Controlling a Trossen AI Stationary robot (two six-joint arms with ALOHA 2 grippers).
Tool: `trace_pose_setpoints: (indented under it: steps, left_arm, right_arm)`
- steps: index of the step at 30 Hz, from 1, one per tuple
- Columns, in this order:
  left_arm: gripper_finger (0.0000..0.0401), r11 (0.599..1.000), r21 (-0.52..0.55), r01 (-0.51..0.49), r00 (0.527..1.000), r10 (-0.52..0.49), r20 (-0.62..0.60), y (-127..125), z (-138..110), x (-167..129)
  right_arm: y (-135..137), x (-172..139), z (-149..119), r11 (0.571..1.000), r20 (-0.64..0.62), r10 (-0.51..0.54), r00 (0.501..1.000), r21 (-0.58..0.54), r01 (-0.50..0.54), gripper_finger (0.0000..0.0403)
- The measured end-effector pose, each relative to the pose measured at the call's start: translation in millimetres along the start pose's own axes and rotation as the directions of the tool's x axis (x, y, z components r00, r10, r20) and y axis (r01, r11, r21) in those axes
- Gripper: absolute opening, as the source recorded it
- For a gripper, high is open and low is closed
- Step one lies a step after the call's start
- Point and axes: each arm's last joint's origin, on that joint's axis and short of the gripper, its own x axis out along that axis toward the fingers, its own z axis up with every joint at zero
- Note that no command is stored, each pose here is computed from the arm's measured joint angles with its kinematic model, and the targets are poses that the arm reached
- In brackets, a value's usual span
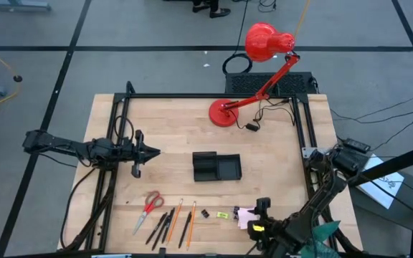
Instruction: Pick and place office supplies into organizer
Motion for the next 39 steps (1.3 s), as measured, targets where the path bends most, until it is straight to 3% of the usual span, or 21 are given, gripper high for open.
trace_pose_setpoints:
  steps: [6,15,22,34,39]
  left_arm:
    - [0.0047,1.0,0.002,0.0,1.0,0.0,0.0,0.0,0.0,0.0]
    - [0.0047,1.0,0.004,-0.001,1.0,0.001,-0.006,0.1,-0.6,0.0]
    - [0.0047,1.0,0.005,-0.001,1.0,0.001,-0.008,0.1,-0.8,0.0]
    - [0.0047,1.0,0.006,-0.003,0.999,0.003,-0.032,0.3,-3.1,0.0]
    - [0.0047,1.0,0.005,-0.003,0.999,0.003,-0.033,0.3,-3.2,0.0]
  right_arm:
    - [-21.9,0.3,3.7,1.0,-0.106,-0.012,0.994,-0.011,0.011,0.0227]
    - [-45.0,-1.9,20.4,0.999,-0.095,0.041,0.995,-0.021,-0.043,0.0223]
    - [-39.1,8.3,30.4,0.986,-0.085,0.158,0.984,-0.036,-0.161,0.0221]
    - [-18.4,18.0,32.3,0.946,-0.108,0.324,0.94,0.052,-0.32,0.0221]
    - [-6.5,30.5,28.6,0.944,-0.132,0.33,0.935,0.063,-0.324,0.0221]
